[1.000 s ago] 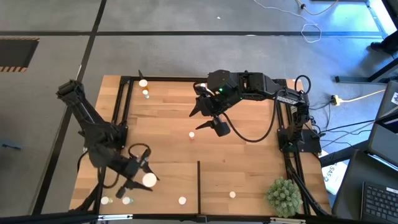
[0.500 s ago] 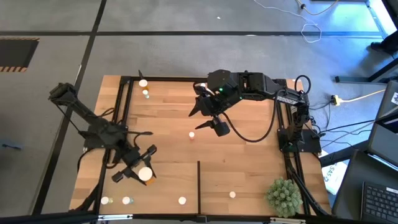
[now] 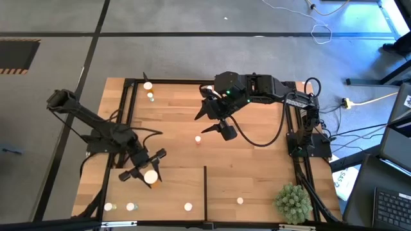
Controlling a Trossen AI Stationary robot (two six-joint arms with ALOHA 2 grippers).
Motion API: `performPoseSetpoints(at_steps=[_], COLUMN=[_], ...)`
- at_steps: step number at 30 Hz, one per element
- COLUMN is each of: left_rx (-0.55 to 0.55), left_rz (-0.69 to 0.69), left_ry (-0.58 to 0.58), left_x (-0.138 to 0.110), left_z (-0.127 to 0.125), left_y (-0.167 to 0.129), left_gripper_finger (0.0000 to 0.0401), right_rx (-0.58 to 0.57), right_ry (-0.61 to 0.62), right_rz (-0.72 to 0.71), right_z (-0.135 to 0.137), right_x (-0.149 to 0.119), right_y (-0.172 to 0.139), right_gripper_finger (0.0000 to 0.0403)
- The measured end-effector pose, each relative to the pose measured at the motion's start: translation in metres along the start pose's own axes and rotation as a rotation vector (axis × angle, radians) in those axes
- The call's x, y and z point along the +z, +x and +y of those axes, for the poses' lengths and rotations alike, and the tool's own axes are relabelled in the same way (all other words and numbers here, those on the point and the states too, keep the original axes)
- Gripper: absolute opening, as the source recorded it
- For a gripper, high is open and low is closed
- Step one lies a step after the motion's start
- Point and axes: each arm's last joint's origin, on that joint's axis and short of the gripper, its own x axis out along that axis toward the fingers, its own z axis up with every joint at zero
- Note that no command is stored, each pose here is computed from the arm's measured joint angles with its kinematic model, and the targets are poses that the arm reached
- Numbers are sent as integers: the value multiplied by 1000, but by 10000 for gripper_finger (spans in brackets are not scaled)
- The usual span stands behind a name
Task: Pick and place medicine bottles onto shelf by color
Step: Put the middle orange pill bottle on the shelf
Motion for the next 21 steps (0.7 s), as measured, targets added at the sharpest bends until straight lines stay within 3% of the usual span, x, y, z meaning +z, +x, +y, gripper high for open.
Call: performPoseSetpoints(at_steps=[21], left_rx=[-197], left_rz=[26], left_ry=[61], left_x=[-36], left_z=[27], left_y=[24], left_gripper_finger=[167], right_rx=[0], right_ry=[0], right_rz=[0], right_z=[0], right_x=[0], right_y=[0], right_gripper_finger=[245])
